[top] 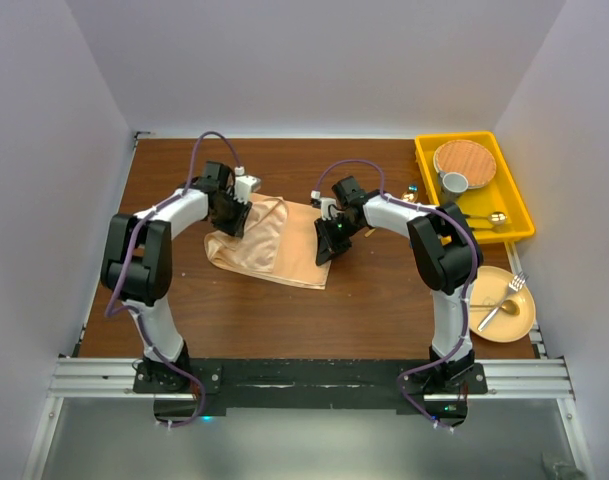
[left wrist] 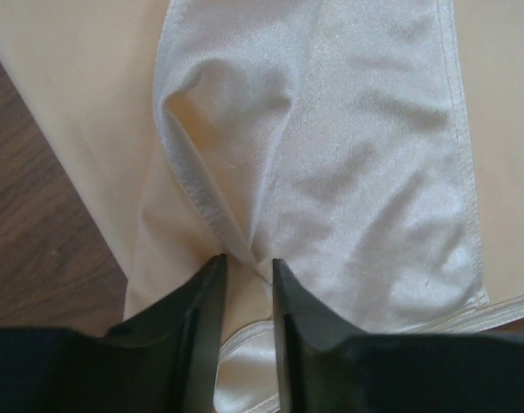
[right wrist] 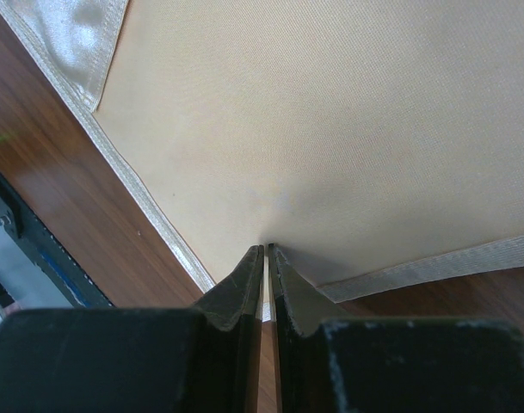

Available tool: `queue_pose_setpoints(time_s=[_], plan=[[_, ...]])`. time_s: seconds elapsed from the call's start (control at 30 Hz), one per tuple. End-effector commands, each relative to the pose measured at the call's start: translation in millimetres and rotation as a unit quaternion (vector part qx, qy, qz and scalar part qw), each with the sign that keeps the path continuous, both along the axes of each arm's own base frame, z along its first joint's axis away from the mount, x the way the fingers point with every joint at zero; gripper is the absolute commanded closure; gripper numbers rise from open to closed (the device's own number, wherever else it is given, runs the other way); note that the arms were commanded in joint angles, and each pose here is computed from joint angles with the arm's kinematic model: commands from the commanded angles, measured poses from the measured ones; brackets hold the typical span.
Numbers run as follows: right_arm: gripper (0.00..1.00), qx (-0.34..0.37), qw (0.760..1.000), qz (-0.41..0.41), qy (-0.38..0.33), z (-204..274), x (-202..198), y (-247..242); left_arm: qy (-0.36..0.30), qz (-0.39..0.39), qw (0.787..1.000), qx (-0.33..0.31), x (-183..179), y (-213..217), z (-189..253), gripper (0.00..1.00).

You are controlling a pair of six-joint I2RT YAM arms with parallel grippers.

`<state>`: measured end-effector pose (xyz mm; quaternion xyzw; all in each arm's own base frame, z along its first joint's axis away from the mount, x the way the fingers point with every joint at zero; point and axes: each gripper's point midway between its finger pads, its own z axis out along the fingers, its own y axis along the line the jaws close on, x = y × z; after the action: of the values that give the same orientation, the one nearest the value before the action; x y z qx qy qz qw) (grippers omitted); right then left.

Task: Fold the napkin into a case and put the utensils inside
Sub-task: Fold the rectangle-folded napkin at the center of the board.

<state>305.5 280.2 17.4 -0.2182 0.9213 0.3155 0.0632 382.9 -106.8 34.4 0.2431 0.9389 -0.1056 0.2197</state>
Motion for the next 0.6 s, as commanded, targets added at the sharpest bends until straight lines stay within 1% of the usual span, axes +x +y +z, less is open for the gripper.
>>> queue_pose_setpoints(time_s=[0.0, 0.03, 0.07, 0.2, 0.23, 0.3, 0.33, 0.37, 0.4, 0.43, 0.47, 0.5, 0.53, 0.57], plan=[[0.89, -0.017, 1.0, 0.001, -0.007, -11.8, 0.6, -1.7, -0.017, 0.001, 0.999, -0.04, 16.8, -17.2, 16.3, 0.83], [0.89, -0.017, 1.0, 0.001, -0.008, -11.2, 0.3, -1.2, -0.022, -0.006, 0.999, -0.049, 16.6, -21.6, 23.5, 1.0], [0.89, -0.018, 1.0, 0.001, -0.008, -11.3, 0.5, -1.4, -0.019, -0.021, 0.998, -0.061, 12.3, -28.7, 29.0, 1.0], [0.89, -0.018, 1.0, 0.0, -0.008, -11.9, 1.1, -1.7, -0.03, -0.103, 0.991, -0.077, -12.1, -54.4, 50.7, 1.0], [0.89, -0.017, 1.0, 0.001, -0.008, -11.2, 1.0, -1.5, -0.013, -0.114, 0.991, -0.073, -23.5, -55.0, 46.8, 1.0], [0.89, -0.016, 1.0, 0.002, -0.008, -11.8, 0.9, -0.6, -0.002, -0.151, 0.986, -0.067, -38.6, -61.2, 43.9, 1.0], [0.89, -0.016, 1.0, 0.002, -0.007, -12.3, 0.8, -0.7, 0.019, -0.165, 0.984, -0.063, -51.3, -60.3, 38.8, 1.0], [0.89, -0.016, 1.0, 0.002, -0.009, -11.9, 1.5, -0.3, 0.031, -0.188, 0.979, -0.077, -61.9, -65.7, 39.2, 1.0], [0.89, -0.015, 1.0, 0.002, -0.009, -11.3, 1.3, 0.3, 0.032, -0.22, 0.972, -0.075, -67.6, -65.4, 37.5, 0.97], [0.89, -0.016, 1.0, 0.002, -0.009, -11.6, 1.3, 0.3, 0.049, -0.231, 0.969, -0.074, -77.7, -63.8, 36.9, 0.85], [0.89, -0.015, 1.0, 0.002, -0.009, -11.0, 2.0, 0.3, 0.058, -0.249, 0.964, -0.078, -84.2, -63.4, 37.5, 0.8], [0.89, -0.015, 1.0, 0.002, -0.009, -10.6, 1.6, 0.5, 0.052, -0.29, 0.953, -0.07, -88.7, -60.3, 38.2, 0.7], [0.89, -0.015, 1.0, 0.002, -0.01, -10.7, 2.0, 0.0, 0.059, -0.295, 0.952, -0.06, -92.6, -55.6, 39.1, 0.64], [0.89, -0.015, 1.0, 0.003, -0.01, -10.1, 1.4, 0.3, 0.054, -0.286, 0.955, -0.058, -88.8, -51.5, 40.5, 0.59]])
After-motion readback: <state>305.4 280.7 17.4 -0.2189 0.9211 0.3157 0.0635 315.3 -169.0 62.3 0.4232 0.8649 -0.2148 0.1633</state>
